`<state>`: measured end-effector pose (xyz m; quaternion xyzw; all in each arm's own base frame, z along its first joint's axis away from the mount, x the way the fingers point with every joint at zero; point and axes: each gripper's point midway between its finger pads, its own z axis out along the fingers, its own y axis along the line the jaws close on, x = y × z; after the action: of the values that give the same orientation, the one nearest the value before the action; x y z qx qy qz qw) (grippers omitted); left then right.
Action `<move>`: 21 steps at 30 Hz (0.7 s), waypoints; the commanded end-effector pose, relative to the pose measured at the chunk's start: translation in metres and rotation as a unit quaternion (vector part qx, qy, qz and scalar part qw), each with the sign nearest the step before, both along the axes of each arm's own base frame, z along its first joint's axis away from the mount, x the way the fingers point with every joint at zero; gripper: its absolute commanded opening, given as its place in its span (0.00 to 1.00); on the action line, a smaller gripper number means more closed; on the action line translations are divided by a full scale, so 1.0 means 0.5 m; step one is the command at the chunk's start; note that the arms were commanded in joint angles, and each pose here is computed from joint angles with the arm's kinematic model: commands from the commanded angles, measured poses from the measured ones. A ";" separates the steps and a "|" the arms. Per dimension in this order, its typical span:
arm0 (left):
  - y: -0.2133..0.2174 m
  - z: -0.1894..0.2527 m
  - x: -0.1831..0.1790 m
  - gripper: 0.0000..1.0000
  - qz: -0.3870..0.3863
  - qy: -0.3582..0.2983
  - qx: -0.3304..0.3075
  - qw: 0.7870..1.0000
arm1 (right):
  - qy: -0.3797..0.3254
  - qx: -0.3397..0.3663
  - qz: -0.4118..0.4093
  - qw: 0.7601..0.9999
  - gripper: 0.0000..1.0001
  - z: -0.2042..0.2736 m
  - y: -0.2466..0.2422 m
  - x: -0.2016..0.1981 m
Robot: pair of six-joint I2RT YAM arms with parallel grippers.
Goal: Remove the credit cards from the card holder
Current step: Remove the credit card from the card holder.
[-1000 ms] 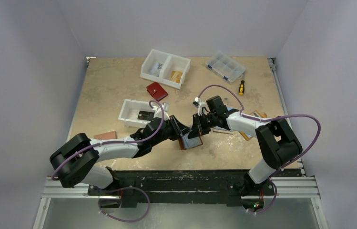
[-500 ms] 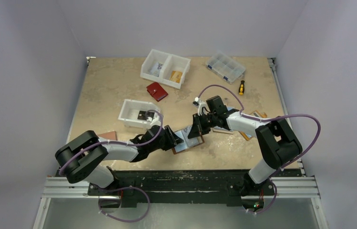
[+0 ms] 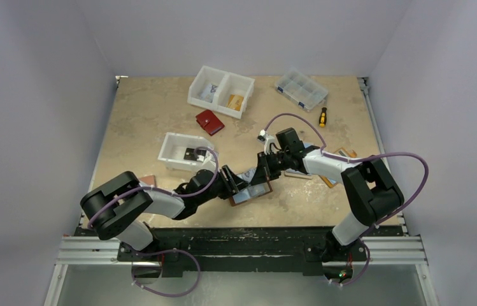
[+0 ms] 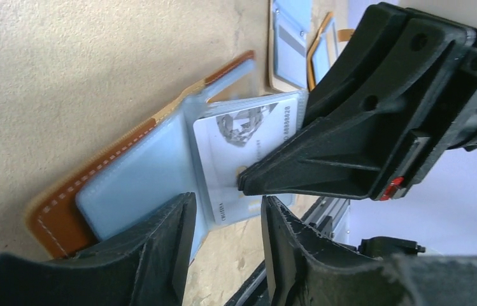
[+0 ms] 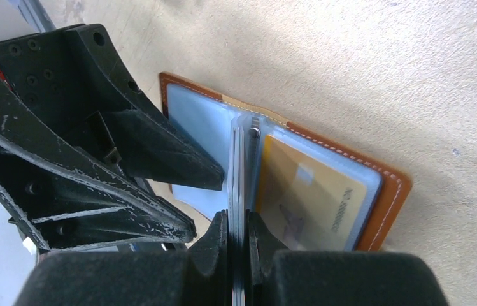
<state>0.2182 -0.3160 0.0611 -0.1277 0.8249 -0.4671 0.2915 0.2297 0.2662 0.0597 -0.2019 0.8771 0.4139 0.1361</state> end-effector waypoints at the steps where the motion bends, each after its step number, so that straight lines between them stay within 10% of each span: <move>1: -0.004 0.036 0.009 0.47 0.003 -0.029 -0.045 0.999 | -0.025 0.038 0.026 0.999 0.00 0.035 0.016 0.001; 11: 0.018 0.045 0.014 0.75 0.027 -0.038 -0.057 0.997 | -0.024 0.052 0.048 0.997 0.00 0.037 0.022 -0.008; 21: 0.006 0.044 0.014 0.78 0.023 -0.027 -0.073 0.997 | -0.023 0.049 0.049 0.997 0.04 0.031 0.022 -0.007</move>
<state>0.2183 -0.3114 0.0736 -0.1438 0.7947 -0.5045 0.3053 0.2262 0.2689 0.0633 -0.2277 0.8631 0.4290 0.1386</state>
